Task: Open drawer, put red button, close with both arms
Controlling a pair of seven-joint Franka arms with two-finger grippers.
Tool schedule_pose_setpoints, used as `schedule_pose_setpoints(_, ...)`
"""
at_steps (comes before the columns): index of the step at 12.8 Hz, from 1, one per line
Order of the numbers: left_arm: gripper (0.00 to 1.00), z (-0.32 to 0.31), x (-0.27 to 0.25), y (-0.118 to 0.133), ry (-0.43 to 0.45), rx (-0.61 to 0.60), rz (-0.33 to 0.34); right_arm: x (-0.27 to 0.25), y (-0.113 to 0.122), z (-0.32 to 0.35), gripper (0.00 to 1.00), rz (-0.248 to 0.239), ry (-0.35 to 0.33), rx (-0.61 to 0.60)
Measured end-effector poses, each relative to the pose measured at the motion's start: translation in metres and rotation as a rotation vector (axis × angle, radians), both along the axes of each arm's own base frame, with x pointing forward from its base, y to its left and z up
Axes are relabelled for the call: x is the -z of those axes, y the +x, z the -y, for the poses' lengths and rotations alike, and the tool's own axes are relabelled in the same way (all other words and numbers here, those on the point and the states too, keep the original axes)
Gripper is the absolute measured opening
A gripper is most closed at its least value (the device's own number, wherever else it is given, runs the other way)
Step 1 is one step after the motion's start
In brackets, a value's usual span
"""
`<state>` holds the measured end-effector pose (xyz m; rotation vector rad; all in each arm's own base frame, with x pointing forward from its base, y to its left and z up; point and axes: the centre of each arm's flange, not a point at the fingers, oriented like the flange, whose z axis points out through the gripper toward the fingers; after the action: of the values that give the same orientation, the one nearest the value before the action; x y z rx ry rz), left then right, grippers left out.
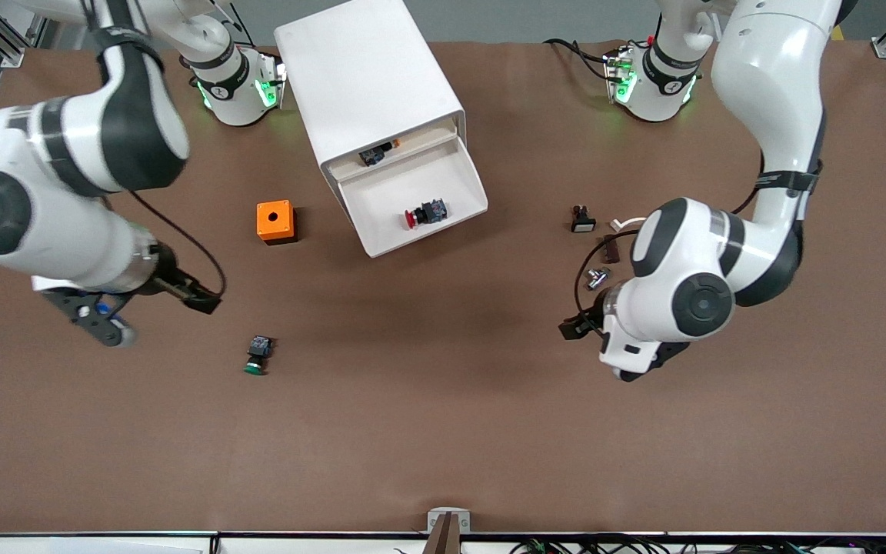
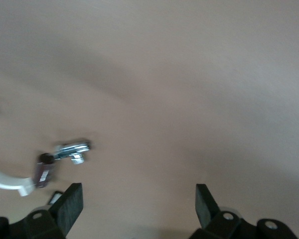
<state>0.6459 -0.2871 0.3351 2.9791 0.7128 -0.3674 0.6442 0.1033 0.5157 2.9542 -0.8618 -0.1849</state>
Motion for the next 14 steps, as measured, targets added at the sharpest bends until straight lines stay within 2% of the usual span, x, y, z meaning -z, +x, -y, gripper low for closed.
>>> schedule_pose_setpoints(3,1.00,0.049,0.025,-0.021,-0.034,0.079,0.051,-0.038,-0.002,0.073,1.00,0.050,0.013,-0.145)
schedule_pose_setpoints(7,1.00,0.137,0.059,-0.064,-0.079,0.189,0.115,-0.085,-0.023,0.154,1.00,0.110,0.029,-0.323)
schedule_pose_setpoints(11,1.00,0.190,0.067,-0.107,-0.061,0.147,0.086,-0.120,-0.057,0.174,1.00,0.152,-0.009,-0.335)
schedule_pose_setpoints(14,1.00,0.221,0.071,-0.147,0.002,0.112,0.011,-0.135,-0.089,0.179,1.00,0.195,-0.006,-0.340)
